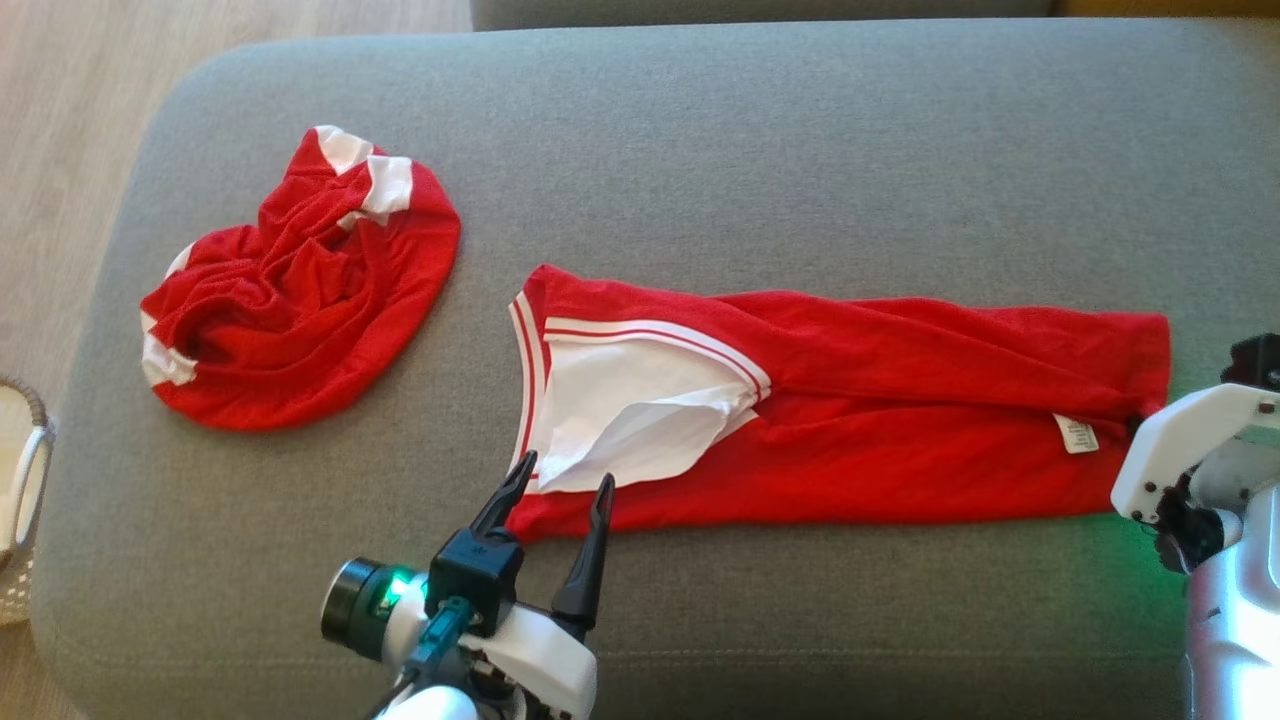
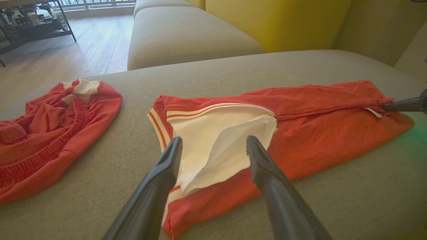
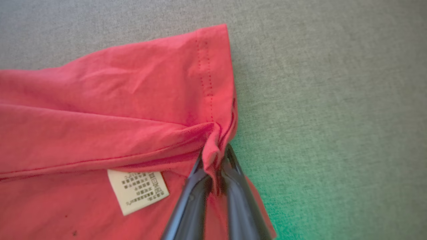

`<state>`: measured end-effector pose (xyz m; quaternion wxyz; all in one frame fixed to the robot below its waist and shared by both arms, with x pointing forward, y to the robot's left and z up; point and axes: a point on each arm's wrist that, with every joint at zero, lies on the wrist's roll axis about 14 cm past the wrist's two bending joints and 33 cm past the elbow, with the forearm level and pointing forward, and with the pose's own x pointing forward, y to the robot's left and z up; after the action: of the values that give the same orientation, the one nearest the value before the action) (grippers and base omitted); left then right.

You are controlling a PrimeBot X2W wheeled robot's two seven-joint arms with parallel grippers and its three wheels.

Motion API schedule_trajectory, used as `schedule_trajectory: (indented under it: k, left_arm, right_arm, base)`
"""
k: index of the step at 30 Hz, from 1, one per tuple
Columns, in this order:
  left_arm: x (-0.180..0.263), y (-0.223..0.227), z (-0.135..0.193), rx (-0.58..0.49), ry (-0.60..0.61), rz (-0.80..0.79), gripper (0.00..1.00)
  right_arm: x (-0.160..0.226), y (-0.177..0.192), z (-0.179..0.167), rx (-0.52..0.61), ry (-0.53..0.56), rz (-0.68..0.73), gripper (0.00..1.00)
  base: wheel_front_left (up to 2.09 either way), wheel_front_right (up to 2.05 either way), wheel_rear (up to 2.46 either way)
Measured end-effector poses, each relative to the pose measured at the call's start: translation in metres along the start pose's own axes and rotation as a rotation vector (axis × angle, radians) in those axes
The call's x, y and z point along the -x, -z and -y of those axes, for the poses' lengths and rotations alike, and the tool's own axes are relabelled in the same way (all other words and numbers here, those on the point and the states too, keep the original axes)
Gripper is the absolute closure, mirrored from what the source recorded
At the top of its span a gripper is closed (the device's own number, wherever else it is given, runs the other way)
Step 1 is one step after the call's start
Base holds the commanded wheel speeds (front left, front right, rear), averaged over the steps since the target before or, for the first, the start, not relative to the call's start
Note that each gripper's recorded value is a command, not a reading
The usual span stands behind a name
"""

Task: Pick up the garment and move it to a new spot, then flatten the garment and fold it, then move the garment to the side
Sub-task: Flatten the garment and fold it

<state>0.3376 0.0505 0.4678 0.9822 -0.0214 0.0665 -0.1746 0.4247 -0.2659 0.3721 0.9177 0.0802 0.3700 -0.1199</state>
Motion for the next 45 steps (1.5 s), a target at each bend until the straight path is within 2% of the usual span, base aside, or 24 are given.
schedule_trajectory:
  k: [6,9,14,17,21,23,30,36,45]
  left_arm:
    - [-0.003,-0.005,0.004,-0.017,0.023,0.018,0.0]
    - [-0.006,-0.009,0.008,-0.026,0.042,0.031,0.0]
    - [-0.01,-0.012,0.014,-0.032,0.066,0.042,0.0]
    - [-0.012,-0.013,0.017,-0.034,0.078,0.045,0.0]
    - [-0.012,-0.014,0.019,-0.035,0.086,0.048,0.0]
    - [-0.013,-0.015,0.02,-0.036,0.09,0.049,0.0]
    - [-0.013,-0.016,0.021,-0.038,0.092,0.054,0.0]
    - [-0.01,-0.024,0.018,-0.049,0.082,0.079,0.0]
    - [0.003,-0.034,-0.002,-0.056,0.002,0.11,0.0]
  right_arm:
    - [0.009,-0.012,0.011,0.032,0.013,0.029,1.0]
    - [0.019,-0.034,0.034,0.074,0.062,0.092,1.0]
    - [0.033,-0.066,0.048,0.091,0.086,0.156,1.0]
    - [0.045,-0.087,0.069,0.11,0.131,0.195,1.0]
    - [0.057,-0.103,0.087,0.115,0.171,0.221,1.0]
    - [0.06,-0.108,0.085,0.102,0.16,0.229,1.0]
    - [0.065,-0.12,0.023,0.063,-0.024,0.268,1.0]
    - [0.086,-0.132,-0.037,0.052,-0.209,0.313,1.0]
    - [0.095,-0.09,-0.116,0.078,-0.427,0.215,1.0]
  base:
    - [0.0,0.0,0.0]
    - [0.0,0.0,0.0]
    - [0.0,0.0,0.0]
    - [0.0,0.0,0.0]
    - [0.0,0.0,0.0]
    - [0.0,0.0,0.0]
    - [0.0,0.0,0.0]
    - [0.0,0.0,0.0]
    - [0.0,0.0,0.0]
